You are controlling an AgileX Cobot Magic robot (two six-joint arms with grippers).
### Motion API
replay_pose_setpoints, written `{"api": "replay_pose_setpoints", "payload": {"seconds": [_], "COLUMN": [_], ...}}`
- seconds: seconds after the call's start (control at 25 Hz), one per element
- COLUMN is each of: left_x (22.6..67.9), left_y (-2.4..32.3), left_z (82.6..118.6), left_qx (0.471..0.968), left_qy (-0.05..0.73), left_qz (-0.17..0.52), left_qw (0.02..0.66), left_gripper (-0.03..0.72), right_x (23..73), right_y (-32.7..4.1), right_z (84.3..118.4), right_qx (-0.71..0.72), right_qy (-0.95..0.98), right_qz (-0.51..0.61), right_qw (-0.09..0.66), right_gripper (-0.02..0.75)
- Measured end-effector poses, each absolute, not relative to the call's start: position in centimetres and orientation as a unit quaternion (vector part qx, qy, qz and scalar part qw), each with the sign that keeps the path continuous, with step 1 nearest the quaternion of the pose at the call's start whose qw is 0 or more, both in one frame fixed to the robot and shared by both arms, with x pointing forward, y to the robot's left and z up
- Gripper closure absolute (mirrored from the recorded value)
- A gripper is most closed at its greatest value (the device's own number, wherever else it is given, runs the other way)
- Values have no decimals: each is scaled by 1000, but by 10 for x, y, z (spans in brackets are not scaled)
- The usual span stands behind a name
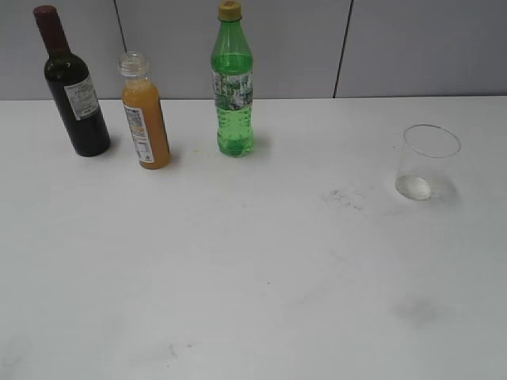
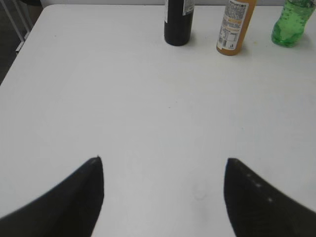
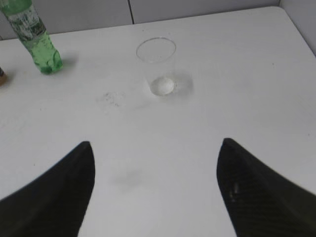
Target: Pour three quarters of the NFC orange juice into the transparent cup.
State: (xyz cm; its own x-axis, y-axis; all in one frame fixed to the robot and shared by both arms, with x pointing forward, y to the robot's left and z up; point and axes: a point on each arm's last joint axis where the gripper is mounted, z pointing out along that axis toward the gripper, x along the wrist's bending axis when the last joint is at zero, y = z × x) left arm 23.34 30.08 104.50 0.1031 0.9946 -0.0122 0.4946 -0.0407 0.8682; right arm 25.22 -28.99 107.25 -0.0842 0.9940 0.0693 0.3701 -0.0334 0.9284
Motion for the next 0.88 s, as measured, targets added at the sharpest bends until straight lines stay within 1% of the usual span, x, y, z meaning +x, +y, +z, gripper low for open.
{"api": "replay_pose_setpoints", "payload": {"seconds": [0.2,0.56,0.88], "left_x": [233,233,233], "left_y": [301,301,301], "left_z": [1045,1045,1045], "left_qx": [640,640,640], "left_qy": [581,581,581], "left_qz": [332,332,332], "left_qw": [376,376,376], "left_gripper": [104,104,104], "right_x": [274,317,347], "right_y": [-290,-281,-287], "right_z": [1086,1091,1099], "right_qx": [559,525,510], "right_qy": [574,608,582], "right_qz": [460,475,477], "right_qw": [383,360,417], "right_gripper": [147,147,147]}}
